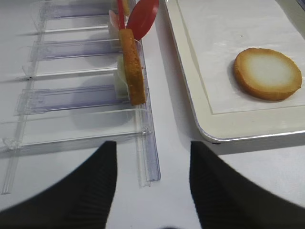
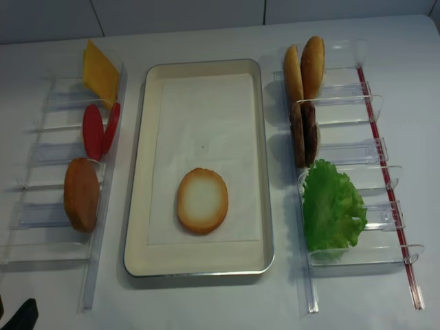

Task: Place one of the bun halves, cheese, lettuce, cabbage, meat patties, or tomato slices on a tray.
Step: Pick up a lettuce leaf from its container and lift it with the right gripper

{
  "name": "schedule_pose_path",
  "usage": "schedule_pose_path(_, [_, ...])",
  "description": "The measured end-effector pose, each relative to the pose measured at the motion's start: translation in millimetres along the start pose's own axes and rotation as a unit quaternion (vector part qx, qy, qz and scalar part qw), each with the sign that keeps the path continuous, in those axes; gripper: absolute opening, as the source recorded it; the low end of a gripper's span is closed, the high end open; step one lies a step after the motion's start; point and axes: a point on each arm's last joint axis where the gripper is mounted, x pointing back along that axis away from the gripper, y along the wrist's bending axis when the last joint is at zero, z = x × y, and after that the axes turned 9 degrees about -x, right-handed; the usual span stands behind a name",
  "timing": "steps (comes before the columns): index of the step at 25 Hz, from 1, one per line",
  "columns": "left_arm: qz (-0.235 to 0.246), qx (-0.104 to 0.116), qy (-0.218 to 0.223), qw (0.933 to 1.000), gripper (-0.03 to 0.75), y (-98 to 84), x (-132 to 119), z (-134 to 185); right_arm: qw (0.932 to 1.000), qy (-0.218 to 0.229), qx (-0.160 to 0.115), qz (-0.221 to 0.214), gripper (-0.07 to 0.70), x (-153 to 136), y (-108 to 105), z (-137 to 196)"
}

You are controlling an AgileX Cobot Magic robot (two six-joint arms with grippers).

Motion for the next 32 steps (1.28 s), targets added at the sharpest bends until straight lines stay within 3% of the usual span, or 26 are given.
schedule_pose_path(5, [0.000,0.000,0.000,1.0000,0.327,0.0,0,0,1.0000,0.000,0.000,0.000,0.532,0,0,0])
schedule_pose_path(9, [0.000,0.000,0.000,1.0000,0.327,0.0,0,0,0.9999,0.003,-0.015,-0.006,0.531,0,1,0])
schedule_pose_path(14, [0.000,0.000,0.000,1.0000,0.327,0.0,0,0,0.9975,0.056,-0.039,-0.020,0.530,-10,6,-15])
schedule_pose_path(17, [0.000,0.000,0.000,1.0000,0.327,0.0,0,0,0.9926,0.106,-0.054,-0.022,0.530,-18,9,-35])
schedule_pose_path(22, [0.000,0.000,0.000,1.0000,0.327,0.0,0,0,0.9704,0.215,-0.094,-0.060,0.530,-35,22,-68])
schedule_pose_path(27, [0.000,0.000,0.000,1.0000,0.327,0.0,0,0,0.9544,0.260,-0.128,-0.073,0.530,-54,27,-93])
schedule_pose_path(32, [0.000,0.000,0.000,1.0000,0.327,0.0,0,0,0.9216,0.319,-0.188,-0.116,0.522,-81,36,-100])
